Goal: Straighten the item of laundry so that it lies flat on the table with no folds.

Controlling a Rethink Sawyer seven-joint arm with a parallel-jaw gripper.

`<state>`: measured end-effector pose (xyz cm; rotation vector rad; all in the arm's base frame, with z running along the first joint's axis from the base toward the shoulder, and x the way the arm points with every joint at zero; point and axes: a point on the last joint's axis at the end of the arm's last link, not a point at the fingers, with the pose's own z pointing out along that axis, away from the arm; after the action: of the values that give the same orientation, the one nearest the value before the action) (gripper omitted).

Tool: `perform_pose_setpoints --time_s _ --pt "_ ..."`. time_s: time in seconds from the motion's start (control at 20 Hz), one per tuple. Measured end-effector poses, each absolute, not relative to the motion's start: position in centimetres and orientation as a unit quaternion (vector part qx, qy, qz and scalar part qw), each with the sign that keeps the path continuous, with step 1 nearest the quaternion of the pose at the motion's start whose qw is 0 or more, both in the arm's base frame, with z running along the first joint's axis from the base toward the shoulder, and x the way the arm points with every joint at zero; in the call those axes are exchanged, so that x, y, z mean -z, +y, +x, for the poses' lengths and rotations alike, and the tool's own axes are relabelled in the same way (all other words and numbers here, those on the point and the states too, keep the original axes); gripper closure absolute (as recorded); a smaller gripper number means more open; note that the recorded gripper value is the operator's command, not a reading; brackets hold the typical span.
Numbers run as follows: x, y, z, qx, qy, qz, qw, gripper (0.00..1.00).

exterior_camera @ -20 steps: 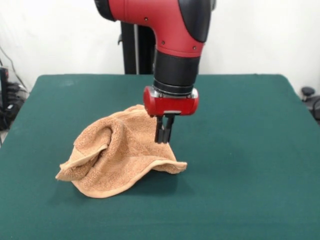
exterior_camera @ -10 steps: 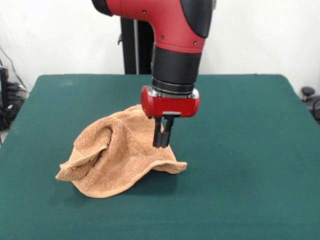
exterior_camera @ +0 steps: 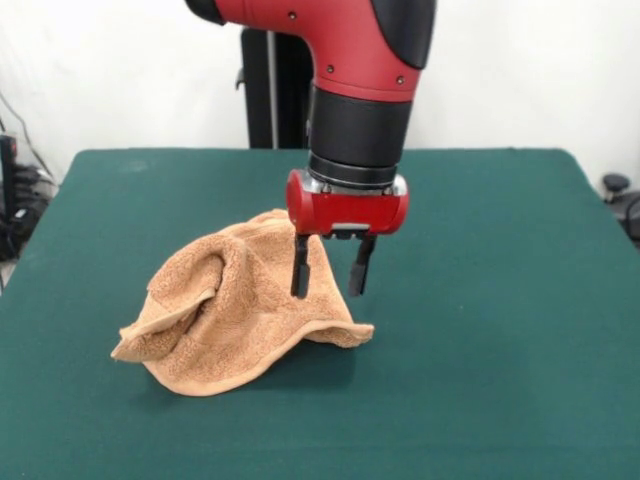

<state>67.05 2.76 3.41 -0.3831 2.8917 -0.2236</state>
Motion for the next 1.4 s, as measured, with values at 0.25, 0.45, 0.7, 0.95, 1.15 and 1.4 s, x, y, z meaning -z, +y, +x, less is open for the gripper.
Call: perform_pose_setpoints --time_s 0.25,0.45,0.7,0.95,1.15,1.4 --pt "-3.5 3.4 67.6 0.07 0.982 -0.133 0.11 0.0" --pt "-3.7 3.5 67.9 0.071 0.982 -0.134 0.113 0.0" --pt "-4.0 4.0 68.4 0.072 0.981 -0.138 0.117 0.0" --pt "-4.2 5.5 69.0 0.072 0.979 -0.15 0.122 0.0" --pt "-4.2 6.7 69.4 0.072 0.977 -0.158 0.126 0.0" --pt "-4.4 8.3 69.8 0.072 0.974 -0.17 0.132 0.0"
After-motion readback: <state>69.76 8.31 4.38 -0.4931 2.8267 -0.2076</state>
